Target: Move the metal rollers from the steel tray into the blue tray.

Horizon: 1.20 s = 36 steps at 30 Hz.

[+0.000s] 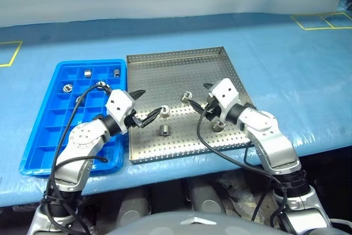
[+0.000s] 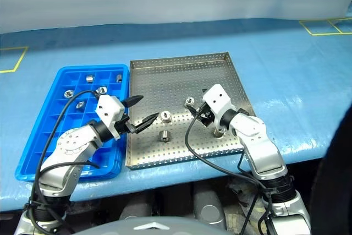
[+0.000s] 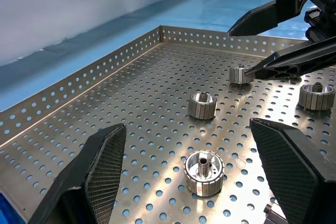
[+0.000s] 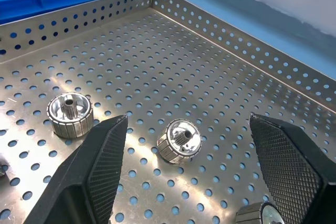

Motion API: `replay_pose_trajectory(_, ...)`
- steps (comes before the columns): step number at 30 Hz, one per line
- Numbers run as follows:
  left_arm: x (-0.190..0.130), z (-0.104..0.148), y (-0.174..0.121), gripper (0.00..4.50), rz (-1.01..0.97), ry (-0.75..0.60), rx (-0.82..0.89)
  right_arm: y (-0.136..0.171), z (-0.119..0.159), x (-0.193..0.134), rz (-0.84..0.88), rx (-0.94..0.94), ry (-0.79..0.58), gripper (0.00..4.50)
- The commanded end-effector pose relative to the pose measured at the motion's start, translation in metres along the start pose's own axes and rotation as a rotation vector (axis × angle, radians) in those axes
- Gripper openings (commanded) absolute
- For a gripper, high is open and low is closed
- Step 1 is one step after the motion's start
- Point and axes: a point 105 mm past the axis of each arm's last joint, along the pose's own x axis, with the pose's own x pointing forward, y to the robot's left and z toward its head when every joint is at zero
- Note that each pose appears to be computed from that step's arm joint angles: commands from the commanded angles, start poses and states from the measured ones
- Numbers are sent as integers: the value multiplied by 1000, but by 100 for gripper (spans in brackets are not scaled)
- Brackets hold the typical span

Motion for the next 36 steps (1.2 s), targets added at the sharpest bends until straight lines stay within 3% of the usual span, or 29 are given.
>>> replay_pose_trajectory(1,0,10,-4,412,-11,-32,30,1,16,-2,5,-25,-53,389)
replay_pose_trajectory(13,-5,-8,-20,412,-111,62,-7,-1,15,-3,-9,-25,-48,389)
replay_pose_trajectory(24,11,-25,-45,412,-222,141,-29,-1,15,-5,-23,-25,-49,389)
replay_pose_trajectory(36,16,-50,-50,412,-247,245,-57,-4,16,-9,-54,-19,-57,389)
